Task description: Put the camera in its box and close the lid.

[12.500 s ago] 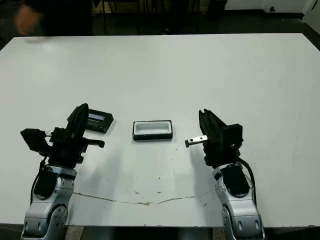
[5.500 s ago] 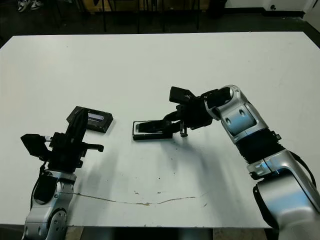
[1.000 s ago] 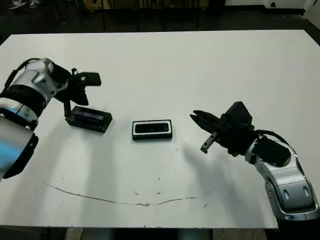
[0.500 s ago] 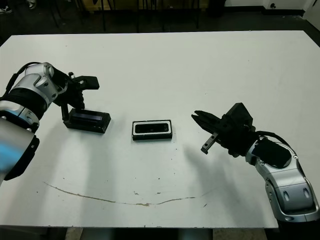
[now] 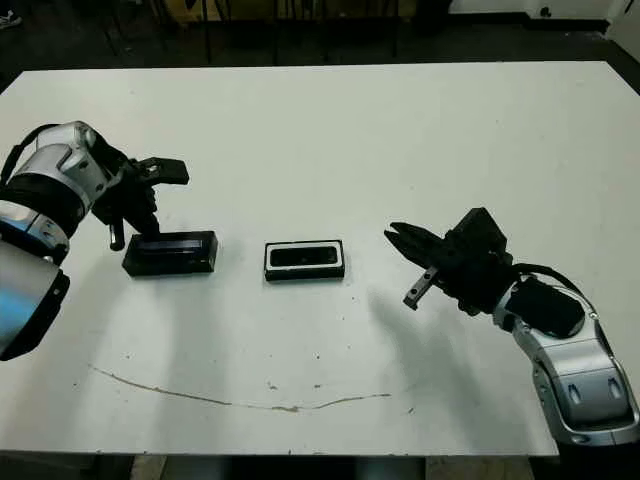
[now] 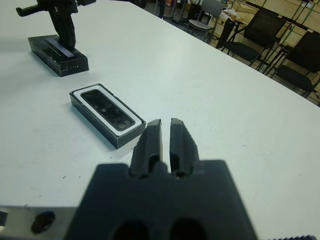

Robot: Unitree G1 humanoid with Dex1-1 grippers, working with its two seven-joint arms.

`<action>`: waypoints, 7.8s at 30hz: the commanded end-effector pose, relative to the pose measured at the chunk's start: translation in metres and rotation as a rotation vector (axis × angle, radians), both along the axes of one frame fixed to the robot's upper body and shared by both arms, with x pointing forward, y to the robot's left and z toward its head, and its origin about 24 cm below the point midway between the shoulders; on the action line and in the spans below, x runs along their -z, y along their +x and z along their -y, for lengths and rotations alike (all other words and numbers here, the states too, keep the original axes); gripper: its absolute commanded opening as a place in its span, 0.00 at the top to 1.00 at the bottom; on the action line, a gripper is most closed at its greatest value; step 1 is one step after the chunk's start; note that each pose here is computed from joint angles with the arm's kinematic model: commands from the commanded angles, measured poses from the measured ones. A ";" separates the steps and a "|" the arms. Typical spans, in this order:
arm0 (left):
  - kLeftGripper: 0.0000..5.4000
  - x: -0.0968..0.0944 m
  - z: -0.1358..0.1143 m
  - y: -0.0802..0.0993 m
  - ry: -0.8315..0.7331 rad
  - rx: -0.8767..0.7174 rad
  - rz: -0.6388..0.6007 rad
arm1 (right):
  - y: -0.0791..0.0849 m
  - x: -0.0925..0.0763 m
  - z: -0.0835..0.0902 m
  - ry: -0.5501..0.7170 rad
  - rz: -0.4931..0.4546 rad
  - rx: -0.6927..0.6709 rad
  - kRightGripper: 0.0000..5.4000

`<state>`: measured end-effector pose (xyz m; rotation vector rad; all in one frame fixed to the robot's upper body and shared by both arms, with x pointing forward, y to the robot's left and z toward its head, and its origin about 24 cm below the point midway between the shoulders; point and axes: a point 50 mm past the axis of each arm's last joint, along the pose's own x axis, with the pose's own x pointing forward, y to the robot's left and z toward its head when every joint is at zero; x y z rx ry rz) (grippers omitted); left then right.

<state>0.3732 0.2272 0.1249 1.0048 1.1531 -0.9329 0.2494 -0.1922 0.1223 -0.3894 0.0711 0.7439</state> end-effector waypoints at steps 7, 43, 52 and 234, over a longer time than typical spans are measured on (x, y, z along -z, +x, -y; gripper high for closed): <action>1.00 0.016 -0.016 -0.018 -0.036 0.054 -0.132 | -0.001 0.006 0.004 -0.009 -0.039 0.010 1.00; 1.00 0.017 -0.013 -0.058 -0.229 0.332 -0.289 | -0.001 0.010 0.006 0.023 -0.049 0.011 1.00; 1.00 0.004 -0.043 -0.052 -0.055 0.246 -0.045 | -0.002 0.008 0.005 0.005 -0.025 0.014 1.00; 0.51 -0.038 0.005 -0.053 -0.813 0.047 0.417 | -0.009 0.029 0.013 0.029 -0.097 0.040 1.00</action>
